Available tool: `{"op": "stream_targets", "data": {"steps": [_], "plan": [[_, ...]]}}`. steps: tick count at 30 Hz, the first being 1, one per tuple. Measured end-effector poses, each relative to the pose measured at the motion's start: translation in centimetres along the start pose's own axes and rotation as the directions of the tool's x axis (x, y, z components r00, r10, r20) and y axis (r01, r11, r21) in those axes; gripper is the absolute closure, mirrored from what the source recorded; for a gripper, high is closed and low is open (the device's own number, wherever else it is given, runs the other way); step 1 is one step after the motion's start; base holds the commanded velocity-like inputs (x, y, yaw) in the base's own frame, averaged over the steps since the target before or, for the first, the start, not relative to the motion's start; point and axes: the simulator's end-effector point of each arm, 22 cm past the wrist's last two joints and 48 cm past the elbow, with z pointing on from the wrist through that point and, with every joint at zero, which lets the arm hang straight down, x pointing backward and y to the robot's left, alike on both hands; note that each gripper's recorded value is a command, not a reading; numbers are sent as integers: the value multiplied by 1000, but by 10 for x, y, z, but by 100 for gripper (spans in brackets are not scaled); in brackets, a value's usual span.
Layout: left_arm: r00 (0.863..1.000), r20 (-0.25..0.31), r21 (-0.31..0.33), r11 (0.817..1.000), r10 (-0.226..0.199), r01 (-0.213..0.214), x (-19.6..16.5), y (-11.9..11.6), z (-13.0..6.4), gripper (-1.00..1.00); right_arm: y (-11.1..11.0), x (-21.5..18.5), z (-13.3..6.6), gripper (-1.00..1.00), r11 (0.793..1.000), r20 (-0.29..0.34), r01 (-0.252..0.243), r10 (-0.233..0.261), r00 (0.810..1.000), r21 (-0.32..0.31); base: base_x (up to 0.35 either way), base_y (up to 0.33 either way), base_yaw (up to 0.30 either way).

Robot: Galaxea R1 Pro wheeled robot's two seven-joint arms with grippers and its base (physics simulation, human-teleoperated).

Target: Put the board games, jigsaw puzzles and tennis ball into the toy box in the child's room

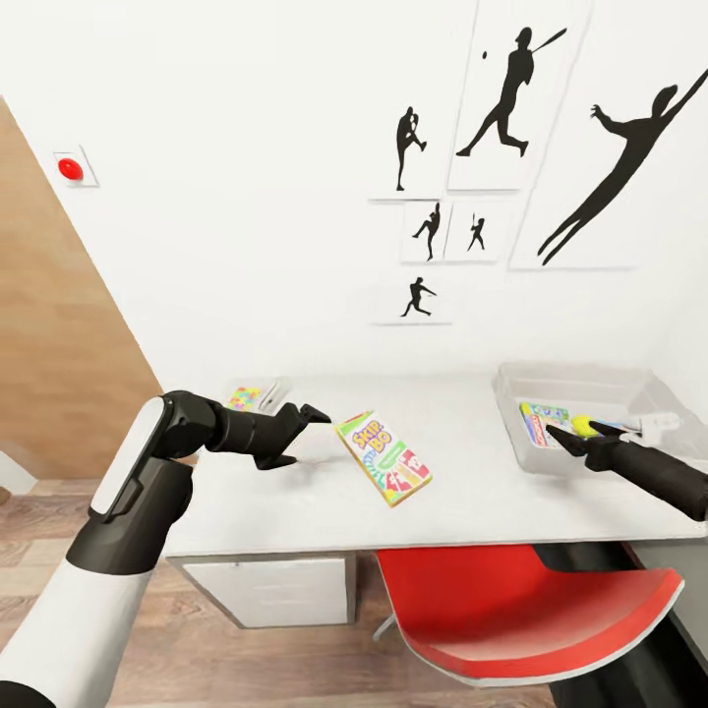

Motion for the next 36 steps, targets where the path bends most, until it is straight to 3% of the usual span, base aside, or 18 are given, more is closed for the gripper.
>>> {"op": "stream_targets", "data": {"steps": [5,9,11,15,17,21,26,31,33,36], "plan": [[1000,0,-1,1000,-2,2,3,2,-2,-100,-13,1,1,-100,997,-23,23,-21,1000,75,136,337,0],[1000,1,-15,1000,-9,9,4,11,-3,-100,-4,13,13,-100,995,-81,36,-28,996,96,152,337,0],[1000,8,-26,1000,-13,13,2,20,-6,-100,-1,24,16,-100,994,-130,11,3,991,109,165,336,0],[1000,22,-45,999,-17,18,-3,35,-11,-100,1,33,18,-100,993,-172,-27,46,984,113,176,334,0],[999,33,-28,999,-22,23,-7,42,-15,-100,-4,43,30,-100,990,-208,-79,102,973,114,181,332,0],[999,45,-25,999,-25,26,-11,50,-20,-100,-6,45,38,-100,988,-220,-110,133,967,111,182,331,0],[998,52,-38,999,-31,33,-11,61,-24,-100,10,52,48,-100,985,-225,-148,165,960,91,182,331,0],[997,65,-42,998,-44,46,-13,78,-28,-100,31,79,80,-100,981,-309,-186,192,932,48,182,331,0],[996,75,-56,997,-42,47,-13,85,-28,-100,32,73,87,-100,988,-264,-148,151,953,29,182,331,0],[996,78,-65,997,-45,50,-12,92,-27,-100,34,73,93,-100,992,-232,-123,123,965,15,182,331,0]]}}
